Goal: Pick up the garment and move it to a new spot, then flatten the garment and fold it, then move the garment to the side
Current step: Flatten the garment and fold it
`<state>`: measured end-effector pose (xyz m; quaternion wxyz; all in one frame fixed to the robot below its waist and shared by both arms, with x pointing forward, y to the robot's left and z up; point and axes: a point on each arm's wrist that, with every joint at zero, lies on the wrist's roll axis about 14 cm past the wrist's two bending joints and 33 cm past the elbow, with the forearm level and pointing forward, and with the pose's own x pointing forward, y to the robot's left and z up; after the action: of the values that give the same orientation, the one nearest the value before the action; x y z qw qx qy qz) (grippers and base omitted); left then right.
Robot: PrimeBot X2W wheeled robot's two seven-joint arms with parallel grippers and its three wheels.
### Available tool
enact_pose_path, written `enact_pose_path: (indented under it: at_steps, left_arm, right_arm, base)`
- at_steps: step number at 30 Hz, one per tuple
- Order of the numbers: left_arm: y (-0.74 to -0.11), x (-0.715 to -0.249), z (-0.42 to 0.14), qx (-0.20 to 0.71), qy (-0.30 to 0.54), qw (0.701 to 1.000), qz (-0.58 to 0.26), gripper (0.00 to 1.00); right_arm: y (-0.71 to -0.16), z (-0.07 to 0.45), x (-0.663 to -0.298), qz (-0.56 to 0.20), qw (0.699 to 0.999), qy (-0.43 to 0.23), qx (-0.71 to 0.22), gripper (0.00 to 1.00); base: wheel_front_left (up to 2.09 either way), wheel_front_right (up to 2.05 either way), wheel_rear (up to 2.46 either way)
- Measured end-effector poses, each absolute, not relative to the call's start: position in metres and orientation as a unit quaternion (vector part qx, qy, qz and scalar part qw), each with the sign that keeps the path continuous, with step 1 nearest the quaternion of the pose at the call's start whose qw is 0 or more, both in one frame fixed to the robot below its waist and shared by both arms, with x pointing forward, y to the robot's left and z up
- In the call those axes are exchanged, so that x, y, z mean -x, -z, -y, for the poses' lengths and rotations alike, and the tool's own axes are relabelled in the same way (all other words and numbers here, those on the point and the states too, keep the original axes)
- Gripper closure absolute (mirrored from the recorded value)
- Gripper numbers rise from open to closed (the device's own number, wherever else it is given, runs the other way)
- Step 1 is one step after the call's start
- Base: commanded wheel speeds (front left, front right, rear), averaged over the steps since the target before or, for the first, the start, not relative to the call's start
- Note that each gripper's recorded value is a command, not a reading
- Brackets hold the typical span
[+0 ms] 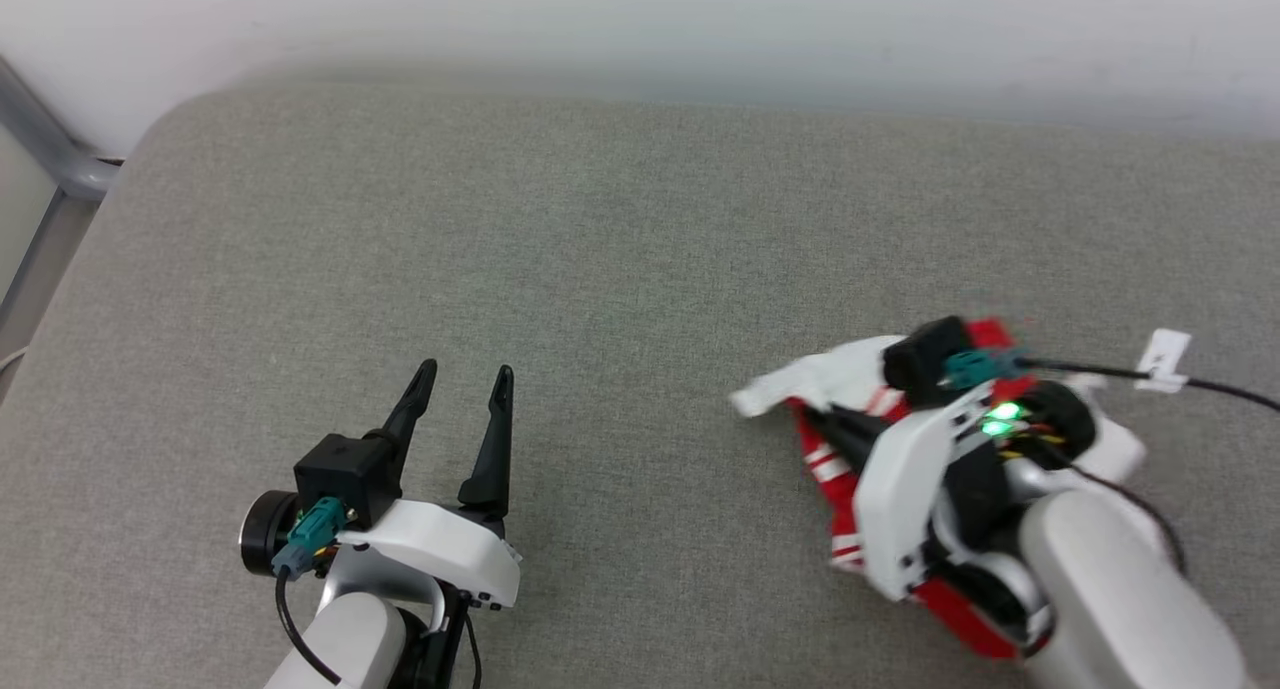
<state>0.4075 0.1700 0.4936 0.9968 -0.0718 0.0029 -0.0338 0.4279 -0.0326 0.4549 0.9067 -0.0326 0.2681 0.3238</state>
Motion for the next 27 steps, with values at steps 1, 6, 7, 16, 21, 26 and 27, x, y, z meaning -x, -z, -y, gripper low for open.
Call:
enact_pose_path:
  at_steps: [1, 6, 7, 16, 21, 26, 27]
  left_arm:
    - [-0.495, -0.407, -0.17, 0.071, 0.035, 0.997, -0.001, 0.0]
    - [-0.496, -0.404, -0.169, 0.07, 0.037, 0.997, 0.0, 0.0]
    - [-0.495, -0.403, -0.169, 0.07, 0.037, 0.997, -0.002, 0.0]
    - [-0.493, -0.4, -0.168, 0.071, 0.037, 0.997, -0.009, 0.0]
    - [-0.492, -0.393, -0.167, 0.072, 0.036, 0.997, -0.011, 0.0]
    - [-0.496, -0.386, -0.165, 0.074, 0.038, 0.997, -0.008, 0.0]
    - [-0.497, -0.385, -0.164, 0.074, 0.039, 0.996, -0.007, 0.0]
  right_arm:
    - [-0.462, 0.021, -0.423, -0.255, 0.905, -0.339, 0.028, 1.0]
    - [-0.465, -0.036, -0.375, -0.246, 0.869, -0.429, 0.013, 1.0]
    - [-0.457, -0.041, -0.363, -0.261, 0.86, -0.439, 0.006, 1.0]
    - [-0.441, -0.048, -0.345, -0.258, 0.861, -0.435, -0.053, 0.0]
    - [-0.491, -0.046, -0.362, -0.131, 0.895, -0.412, -0.106, 0.0]
    - [-0.525, -0.012, -0.38, -0.039, 0.929, -0.345, -0.127, 0.0]
    - [-0.527, 0.0, -0.384, -0.031, 0.937, -0.324, -0.128, 0.0]
  base:
    - [0.0, 0.0, 0.0]
    - [0.0, 0.0, 0.0]
    - [0.0, 0.0, 0.0]
    - [0.0, 0.0, 0.0]
    - [0.0, 0.0, 0.0]
    - [0.0, 0.0, 0.0]
    - [0.0, 0.0, 0.0]
